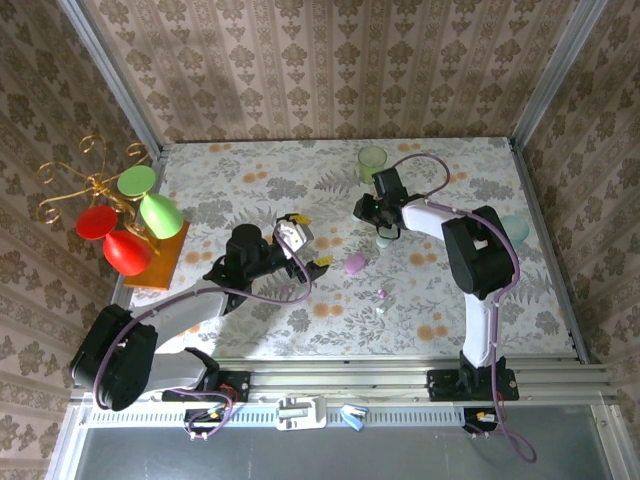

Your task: Insert the wireless bluetooth earbuds into the charging case

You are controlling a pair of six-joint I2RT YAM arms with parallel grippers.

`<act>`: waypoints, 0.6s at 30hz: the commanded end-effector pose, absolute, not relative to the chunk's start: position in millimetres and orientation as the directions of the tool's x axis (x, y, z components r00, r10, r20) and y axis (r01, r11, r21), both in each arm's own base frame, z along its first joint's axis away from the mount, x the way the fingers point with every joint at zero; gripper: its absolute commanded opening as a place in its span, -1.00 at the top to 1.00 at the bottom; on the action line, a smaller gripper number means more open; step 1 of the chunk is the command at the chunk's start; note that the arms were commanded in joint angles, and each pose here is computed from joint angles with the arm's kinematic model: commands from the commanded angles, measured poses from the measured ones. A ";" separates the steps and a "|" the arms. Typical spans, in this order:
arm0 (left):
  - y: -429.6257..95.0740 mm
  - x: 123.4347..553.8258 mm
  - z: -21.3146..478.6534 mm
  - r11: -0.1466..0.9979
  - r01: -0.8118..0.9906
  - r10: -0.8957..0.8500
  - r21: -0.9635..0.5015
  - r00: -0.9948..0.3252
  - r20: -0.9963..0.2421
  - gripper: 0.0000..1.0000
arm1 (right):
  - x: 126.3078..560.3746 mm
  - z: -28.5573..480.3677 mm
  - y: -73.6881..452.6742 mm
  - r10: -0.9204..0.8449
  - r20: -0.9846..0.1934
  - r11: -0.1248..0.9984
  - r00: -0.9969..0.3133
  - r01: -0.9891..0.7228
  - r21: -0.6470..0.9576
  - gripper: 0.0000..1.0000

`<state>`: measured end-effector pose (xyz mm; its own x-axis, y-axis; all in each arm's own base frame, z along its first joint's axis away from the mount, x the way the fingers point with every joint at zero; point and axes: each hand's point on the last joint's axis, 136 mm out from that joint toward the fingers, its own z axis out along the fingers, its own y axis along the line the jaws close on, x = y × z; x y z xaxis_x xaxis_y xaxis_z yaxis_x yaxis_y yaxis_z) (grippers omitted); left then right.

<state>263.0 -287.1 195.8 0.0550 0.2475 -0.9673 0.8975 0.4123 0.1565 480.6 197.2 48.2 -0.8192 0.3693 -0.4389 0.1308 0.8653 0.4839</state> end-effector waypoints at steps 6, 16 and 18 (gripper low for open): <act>-288.8 263.2 196.3 0.412 0.897 0.247 0.159 0.059 -0.967 -1.00 | 480.2 69.2 168.8 0.282 -0.529 0.937 -0.801 0.112 0.330 -0.17; -291.4 266.9 193.8 0.412 0.897 0.249 0.162 0.060 -0.967 -1.00 | 432.2 70.1 129.7 0.213 -0.507 0.976 -0.835 0.153 0.157 -0.40; -294.5 268.0 189.8 0.408 0.898 0.258 0.163 0.058 -0.964 -1.00 | 423.2 71.8 130.2 0.224 -0.510 0.972 -0.831 0.151 0.181 -0.40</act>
